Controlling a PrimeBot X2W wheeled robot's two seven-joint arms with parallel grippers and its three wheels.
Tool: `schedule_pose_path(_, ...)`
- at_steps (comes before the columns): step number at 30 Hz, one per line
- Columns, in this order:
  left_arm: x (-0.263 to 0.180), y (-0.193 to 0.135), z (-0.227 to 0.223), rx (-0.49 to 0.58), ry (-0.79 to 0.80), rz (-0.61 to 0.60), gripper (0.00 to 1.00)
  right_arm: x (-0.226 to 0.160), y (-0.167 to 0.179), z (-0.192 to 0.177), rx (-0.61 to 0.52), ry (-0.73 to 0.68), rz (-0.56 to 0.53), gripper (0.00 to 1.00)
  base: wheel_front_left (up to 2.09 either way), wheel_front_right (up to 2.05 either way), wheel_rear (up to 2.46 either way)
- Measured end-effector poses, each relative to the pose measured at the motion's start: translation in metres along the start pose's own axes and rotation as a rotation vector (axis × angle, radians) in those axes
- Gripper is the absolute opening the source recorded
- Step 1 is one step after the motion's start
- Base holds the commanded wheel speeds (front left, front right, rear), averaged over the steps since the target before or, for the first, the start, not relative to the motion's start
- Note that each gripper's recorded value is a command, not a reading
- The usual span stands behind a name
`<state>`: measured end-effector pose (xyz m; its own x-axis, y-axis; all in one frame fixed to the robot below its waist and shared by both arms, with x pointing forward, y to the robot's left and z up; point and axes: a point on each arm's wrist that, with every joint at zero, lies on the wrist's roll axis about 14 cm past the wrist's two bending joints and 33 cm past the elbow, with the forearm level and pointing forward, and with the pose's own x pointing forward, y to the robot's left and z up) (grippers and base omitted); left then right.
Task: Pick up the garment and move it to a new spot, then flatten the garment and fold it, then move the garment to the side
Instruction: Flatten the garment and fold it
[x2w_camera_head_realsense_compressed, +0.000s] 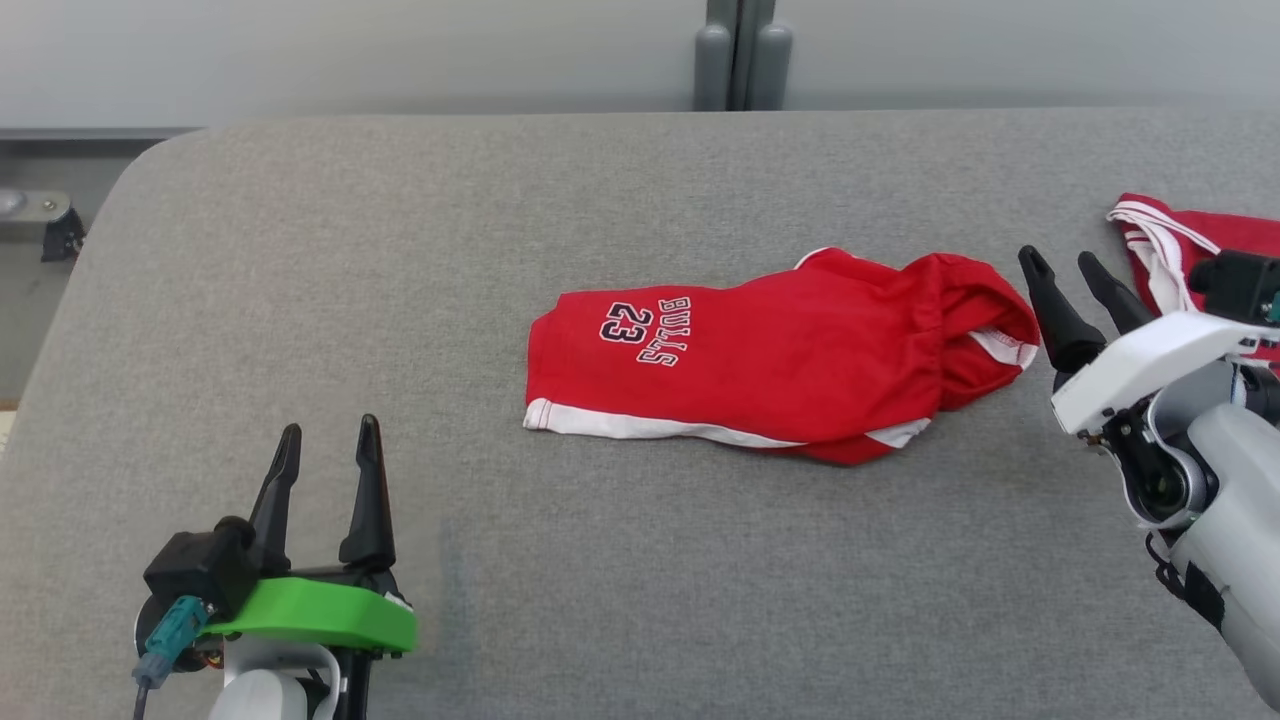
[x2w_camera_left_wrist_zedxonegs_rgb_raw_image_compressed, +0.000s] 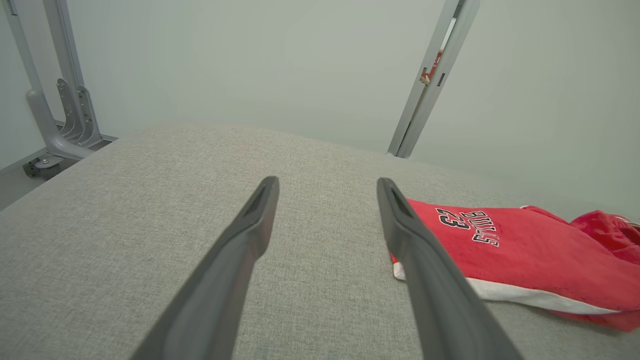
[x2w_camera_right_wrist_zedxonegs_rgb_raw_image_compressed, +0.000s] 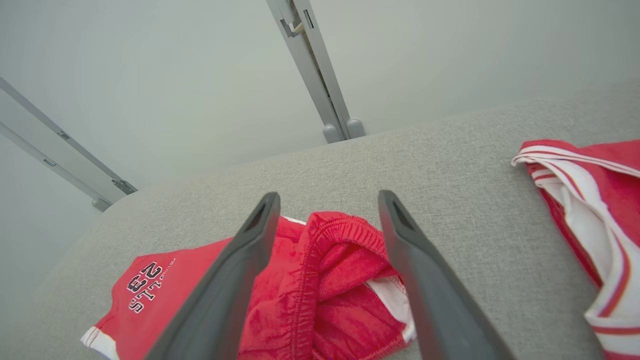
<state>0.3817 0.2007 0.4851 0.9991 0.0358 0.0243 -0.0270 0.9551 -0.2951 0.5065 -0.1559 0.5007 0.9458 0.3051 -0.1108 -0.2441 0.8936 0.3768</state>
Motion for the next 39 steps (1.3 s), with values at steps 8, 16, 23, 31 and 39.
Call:
schedule_pose_path(8,0.001,-0.023,0.005,-0.009,-0.018,-0.068,1.0,-0.06,-0.022,0.005,0.008,-0.098,-0.06,1.0,0.0,0.0,0.0)
schedule_pose_path(16,-0.003,-0.03,0.008,-0.004,-0.025,-0.091,1.0,-0.09,-0.003,-0.045,-0.001,-0.025,-0.044,1.0,0.0,0.0,0.0)
schedule_pose_path(23,-0.004,-0.028,0.006,0.005,-0.017,-0.091,1.0,-0.072,0.024,-0.083,-0.006,0.142,0.019,1.0,0.0,0.0,0.0)
schedule_pose_path(31,-0.003,-0.011,0.007,0.012,-0.017,-0.041,1.0,-0.044,0.032,-0.116,0.03,0.301,0.012,1.0,0.0,0.0,0.0)
schedule_pose_path(39,-0.006,0.006,0.003,0.02,-0.004,0.013,1.0,-0.022,0.037,-0.135,0.03,0.372,0.018,0.62,0.0,0.0,0.0)
